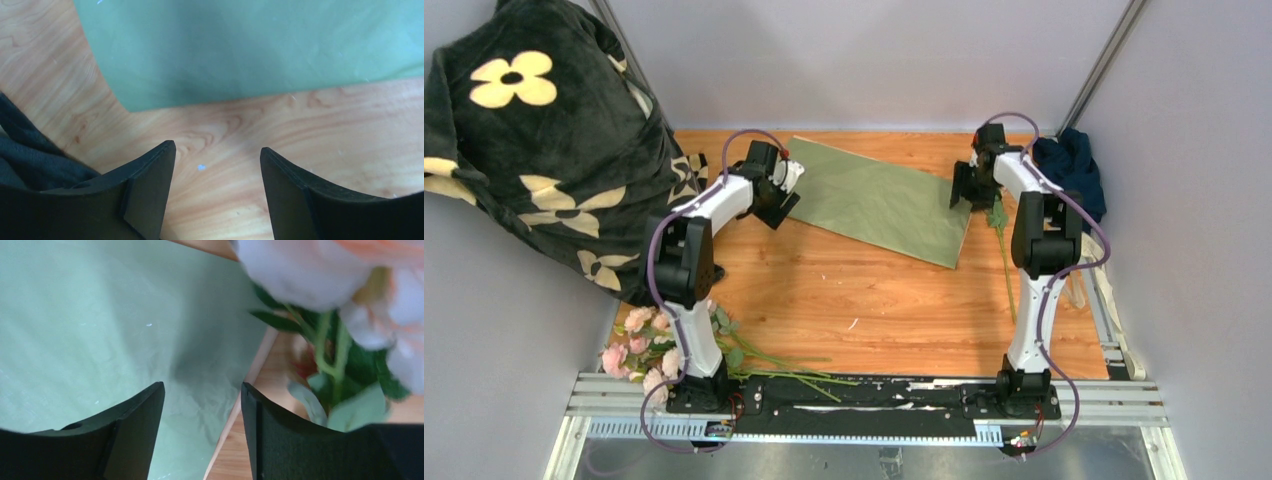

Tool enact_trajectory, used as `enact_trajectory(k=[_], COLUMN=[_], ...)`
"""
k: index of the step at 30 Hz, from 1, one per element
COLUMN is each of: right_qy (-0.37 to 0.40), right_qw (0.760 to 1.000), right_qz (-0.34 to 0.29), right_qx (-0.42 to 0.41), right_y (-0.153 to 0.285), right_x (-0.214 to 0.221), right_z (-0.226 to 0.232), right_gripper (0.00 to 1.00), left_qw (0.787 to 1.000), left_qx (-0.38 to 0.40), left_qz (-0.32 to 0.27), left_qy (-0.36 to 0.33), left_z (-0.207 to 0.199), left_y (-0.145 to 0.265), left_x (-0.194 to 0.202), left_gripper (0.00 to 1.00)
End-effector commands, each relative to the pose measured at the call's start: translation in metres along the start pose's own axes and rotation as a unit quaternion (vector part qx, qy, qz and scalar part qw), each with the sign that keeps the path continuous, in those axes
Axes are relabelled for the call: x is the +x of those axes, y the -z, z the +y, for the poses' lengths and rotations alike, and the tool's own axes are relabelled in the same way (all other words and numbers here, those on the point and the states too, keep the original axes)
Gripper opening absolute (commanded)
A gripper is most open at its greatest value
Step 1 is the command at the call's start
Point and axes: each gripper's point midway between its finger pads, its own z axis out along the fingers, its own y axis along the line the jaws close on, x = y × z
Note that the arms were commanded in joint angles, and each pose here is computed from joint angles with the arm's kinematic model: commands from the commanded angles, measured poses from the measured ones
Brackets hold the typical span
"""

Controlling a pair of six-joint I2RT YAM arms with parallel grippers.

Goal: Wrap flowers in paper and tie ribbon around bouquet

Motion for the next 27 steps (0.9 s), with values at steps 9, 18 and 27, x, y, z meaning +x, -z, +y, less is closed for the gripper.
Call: enact_trajectory(k=[9,18,27], right_qy=[0.075,0.172,0.165], right_qw=[0.989,0.965,0.975], right_qz=[0.12,0.117,0.019], right_qx=[-0.044,-0.162,-0.145], right_y=[0.003,0.097,0.102], right_x=[0.187,0.278,0.148], right_z=[0.087,0.174,0.125], right_gripper=[0.16,0.27,0.79], left_qw=[0.996,0.994,0.989], left_qx=[-0.084,-0.003,0.085], left_qz=[0.013,-0.05,-0.054], left_qy=[-0.033,-0.095,-0.111], left_z=[0.045,0.007,-0.063], left_y=[-0.037,-0.013,0.091], left_x=[-0.036,-0.058,-0.002], left_gripper=[0.72,0.78,0.88])
